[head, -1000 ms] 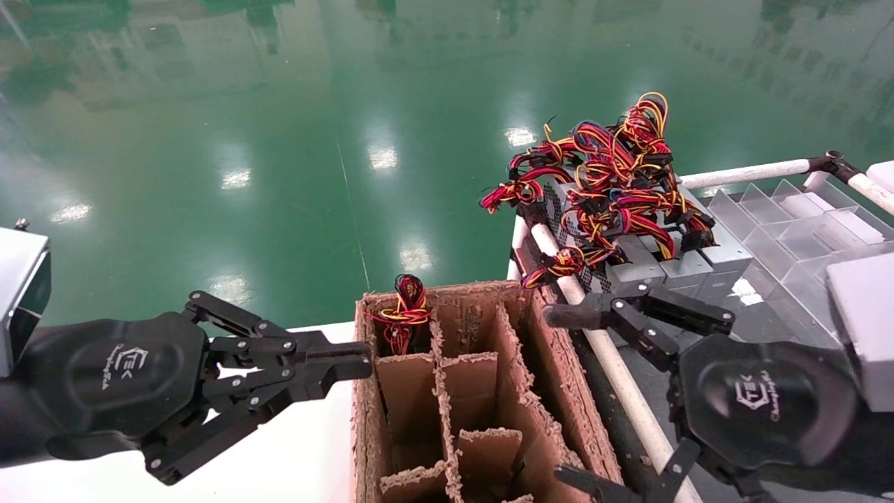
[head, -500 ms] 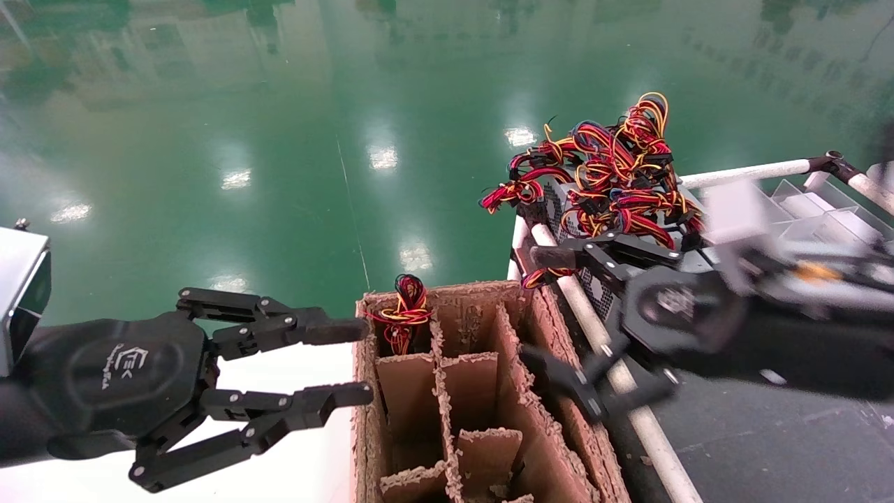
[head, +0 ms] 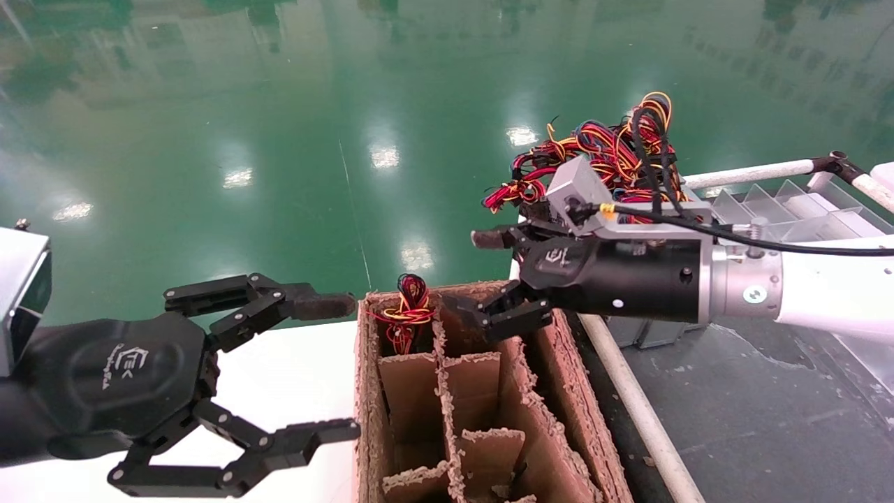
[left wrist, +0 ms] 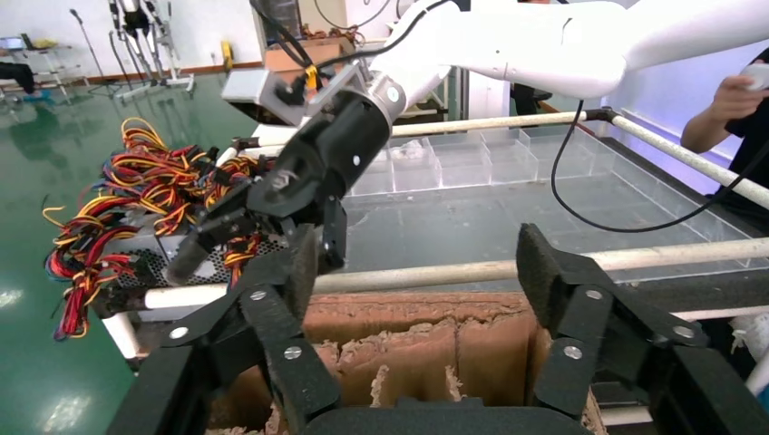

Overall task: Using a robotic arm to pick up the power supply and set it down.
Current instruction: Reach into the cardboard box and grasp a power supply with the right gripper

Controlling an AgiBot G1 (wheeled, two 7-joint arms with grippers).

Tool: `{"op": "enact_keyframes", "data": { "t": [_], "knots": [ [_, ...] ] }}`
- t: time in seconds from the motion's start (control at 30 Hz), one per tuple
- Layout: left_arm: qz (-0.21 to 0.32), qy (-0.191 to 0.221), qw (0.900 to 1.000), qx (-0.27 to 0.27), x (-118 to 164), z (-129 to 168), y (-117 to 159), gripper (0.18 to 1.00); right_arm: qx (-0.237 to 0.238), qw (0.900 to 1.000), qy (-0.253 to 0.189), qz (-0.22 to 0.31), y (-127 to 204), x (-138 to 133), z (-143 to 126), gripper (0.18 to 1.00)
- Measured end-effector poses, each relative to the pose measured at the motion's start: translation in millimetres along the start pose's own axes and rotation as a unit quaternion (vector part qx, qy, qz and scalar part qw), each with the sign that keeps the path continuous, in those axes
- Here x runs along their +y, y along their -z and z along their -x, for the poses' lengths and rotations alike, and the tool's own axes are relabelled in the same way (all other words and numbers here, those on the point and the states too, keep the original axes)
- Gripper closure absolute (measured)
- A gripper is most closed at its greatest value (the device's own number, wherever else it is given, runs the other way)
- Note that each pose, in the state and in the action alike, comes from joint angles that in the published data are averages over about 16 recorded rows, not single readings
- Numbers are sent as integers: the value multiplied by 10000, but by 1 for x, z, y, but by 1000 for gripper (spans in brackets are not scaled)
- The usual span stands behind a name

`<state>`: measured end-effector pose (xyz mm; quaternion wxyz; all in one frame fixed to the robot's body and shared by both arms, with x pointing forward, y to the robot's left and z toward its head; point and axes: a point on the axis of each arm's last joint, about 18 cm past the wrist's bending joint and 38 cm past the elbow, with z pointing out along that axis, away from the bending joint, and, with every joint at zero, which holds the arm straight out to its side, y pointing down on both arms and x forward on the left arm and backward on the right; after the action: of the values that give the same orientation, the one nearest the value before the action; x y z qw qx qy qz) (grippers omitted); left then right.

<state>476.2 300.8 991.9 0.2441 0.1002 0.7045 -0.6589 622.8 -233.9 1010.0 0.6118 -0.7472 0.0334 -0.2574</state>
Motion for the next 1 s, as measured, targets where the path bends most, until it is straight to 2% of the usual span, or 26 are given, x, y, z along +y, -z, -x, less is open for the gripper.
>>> {"op": "enact_keyframes", "data": {
  "t": [0.2, 0.4, 0.7, 0.83, 1.0],
  "knots": [
    [0, 0, 10000, -1, 0, 0, 0, 344, 94, 9998, 51, 157, -18, 6, -6, 178],
    [-1, 1, 10000, -1, 0, 0, 0, 258, 263, 9992, 80, 277, -49, 11, -15, 178],
    [-1, 1, 10000, 0, 0, 0, 0, 198, 492, 9971, 101, 579, -112, 17, -28, 178],
    [-1, 1, 10000, 0, 0, 0, 0, 187, 521, 9961, 77, 707, -125, 19, -32, 178],
    [-1, 1, 10000, 0, 0, 0, 0, 183, 528, 9953, 22, 809, -125, 21, -36, 178]
  ]
}}
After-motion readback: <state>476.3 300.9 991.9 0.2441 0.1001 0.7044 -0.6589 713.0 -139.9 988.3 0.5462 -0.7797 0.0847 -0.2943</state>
